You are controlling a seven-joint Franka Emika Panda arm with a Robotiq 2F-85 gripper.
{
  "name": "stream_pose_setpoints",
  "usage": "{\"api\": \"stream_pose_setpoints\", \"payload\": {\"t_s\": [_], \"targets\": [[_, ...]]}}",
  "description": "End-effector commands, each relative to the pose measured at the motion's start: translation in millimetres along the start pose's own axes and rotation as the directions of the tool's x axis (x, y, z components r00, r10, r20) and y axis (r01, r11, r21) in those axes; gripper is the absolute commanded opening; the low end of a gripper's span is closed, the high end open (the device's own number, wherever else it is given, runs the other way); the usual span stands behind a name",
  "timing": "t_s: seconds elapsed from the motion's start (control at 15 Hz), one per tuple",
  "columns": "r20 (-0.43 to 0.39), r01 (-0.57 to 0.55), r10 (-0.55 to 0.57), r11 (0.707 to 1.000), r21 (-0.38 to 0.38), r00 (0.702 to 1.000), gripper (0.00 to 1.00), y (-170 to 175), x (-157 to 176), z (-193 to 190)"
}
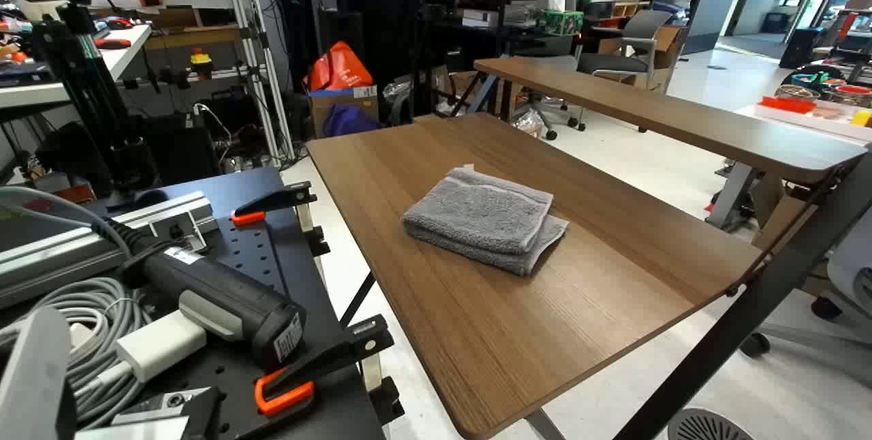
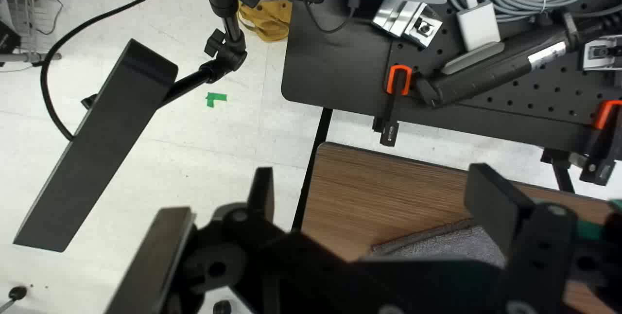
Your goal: Slide the grey towel to the left
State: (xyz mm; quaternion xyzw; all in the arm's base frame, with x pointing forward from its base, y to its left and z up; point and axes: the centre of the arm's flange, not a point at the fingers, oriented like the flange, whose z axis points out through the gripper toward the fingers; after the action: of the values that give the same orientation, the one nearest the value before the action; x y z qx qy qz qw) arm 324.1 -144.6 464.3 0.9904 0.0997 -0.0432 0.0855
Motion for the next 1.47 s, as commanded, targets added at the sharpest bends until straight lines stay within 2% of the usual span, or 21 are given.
{"api": "stream_pose_setpoints", "payload": {"t_s": [0.0,0.53,0.8,1.13,1.4], "targets": [[0.000,0.000,0.000,1.000,0.000,1.000,1.00,0,0,0],[-0.041,-0.026,0.025,0.999,-0.044,0.999,1.00,-26,73,20],[-0.079,-0.026,0.021,0.998,-0.059,0.997,1.00,-53,124,55],[-0.156,0.010,-0.012,1.000,-0.008,0.988,1.00,-89,188,111],[-0.162,0.068,-0.058,0.996,0.057,0.985,1.00,-118,236,159]]}}
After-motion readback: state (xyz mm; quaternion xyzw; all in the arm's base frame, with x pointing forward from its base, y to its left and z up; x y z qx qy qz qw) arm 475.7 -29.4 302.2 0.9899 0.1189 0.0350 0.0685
